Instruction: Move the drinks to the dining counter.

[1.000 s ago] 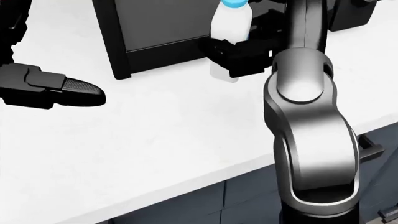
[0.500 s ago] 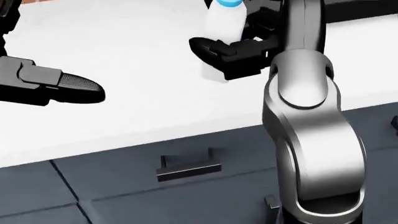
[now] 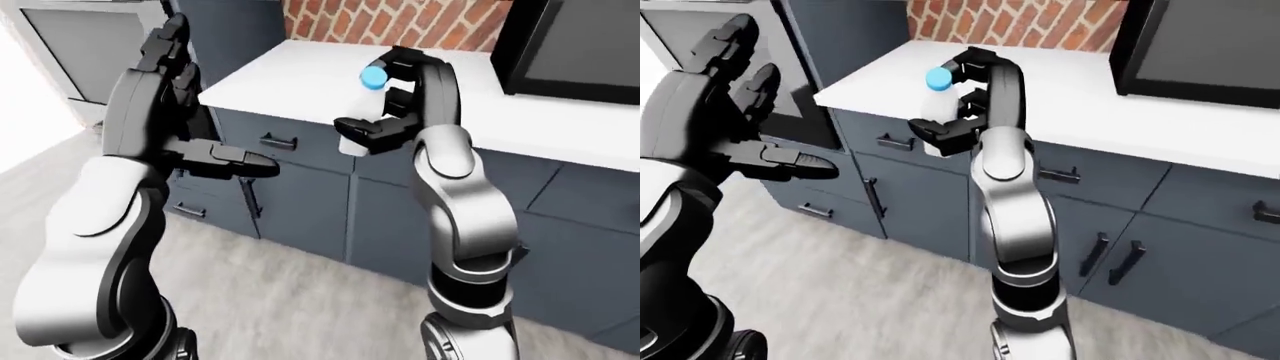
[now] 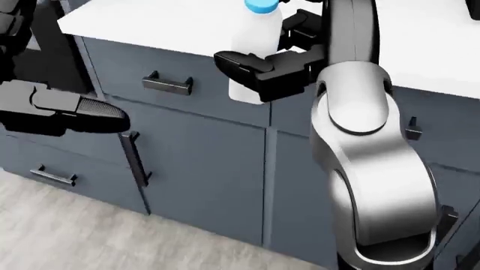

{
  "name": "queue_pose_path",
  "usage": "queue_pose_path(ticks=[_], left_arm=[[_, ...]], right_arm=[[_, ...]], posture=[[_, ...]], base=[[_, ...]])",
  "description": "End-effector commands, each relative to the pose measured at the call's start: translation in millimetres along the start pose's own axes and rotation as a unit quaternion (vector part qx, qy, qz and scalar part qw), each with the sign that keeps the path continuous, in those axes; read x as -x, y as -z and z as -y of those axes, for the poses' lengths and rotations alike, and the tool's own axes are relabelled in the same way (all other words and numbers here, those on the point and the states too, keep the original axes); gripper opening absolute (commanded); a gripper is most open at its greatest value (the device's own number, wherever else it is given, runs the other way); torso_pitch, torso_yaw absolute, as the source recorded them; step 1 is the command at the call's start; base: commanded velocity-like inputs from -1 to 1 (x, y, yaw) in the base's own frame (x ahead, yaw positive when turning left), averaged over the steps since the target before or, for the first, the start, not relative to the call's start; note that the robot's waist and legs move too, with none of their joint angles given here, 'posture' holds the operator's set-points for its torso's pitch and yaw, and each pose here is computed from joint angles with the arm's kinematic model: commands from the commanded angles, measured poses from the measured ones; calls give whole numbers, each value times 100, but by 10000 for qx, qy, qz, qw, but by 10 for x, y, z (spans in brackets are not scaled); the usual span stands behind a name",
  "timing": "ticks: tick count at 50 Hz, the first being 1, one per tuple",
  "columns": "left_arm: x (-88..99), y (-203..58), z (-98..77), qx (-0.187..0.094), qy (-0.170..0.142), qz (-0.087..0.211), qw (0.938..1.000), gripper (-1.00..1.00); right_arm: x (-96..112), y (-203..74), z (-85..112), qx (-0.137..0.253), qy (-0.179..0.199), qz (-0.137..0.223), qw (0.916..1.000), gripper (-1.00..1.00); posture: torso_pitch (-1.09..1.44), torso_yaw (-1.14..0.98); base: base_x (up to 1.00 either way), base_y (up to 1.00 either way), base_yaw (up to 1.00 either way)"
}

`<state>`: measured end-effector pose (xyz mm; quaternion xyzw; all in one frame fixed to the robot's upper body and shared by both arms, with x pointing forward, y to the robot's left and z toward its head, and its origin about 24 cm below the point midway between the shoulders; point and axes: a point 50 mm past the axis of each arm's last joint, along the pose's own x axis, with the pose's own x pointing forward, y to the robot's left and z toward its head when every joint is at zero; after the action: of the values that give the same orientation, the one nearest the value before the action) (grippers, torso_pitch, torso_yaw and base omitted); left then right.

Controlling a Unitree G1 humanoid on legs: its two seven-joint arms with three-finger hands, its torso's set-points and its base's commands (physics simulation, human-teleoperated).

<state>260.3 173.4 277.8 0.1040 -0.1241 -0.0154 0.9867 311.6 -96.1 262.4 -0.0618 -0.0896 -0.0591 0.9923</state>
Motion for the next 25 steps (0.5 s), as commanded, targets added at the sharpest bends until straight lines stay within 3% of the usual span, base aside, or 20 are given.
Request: queue_pose_path(ticks=[1, 19, 25], left_arm=[[6, -107, 4, -51, -2, 326, 9995, 100], [5, -89, 38, -64, 29, 310, 9995, 100], [8, -82, 52, -63, 43, 301, 9995, 100]], right_arm=[[20, -171, 70, -93, 191, 458, 9987, -98], [7, -154, 114, -89, 177, 440, 9988, -99], [5, -150, 140, -151, 151, 407, 9989, -100]], posture=[[0, 0], [0, 0], [0, 0]], base=[[-32, 0, 100], [-29, 0, 100], [0, -83, 0]])
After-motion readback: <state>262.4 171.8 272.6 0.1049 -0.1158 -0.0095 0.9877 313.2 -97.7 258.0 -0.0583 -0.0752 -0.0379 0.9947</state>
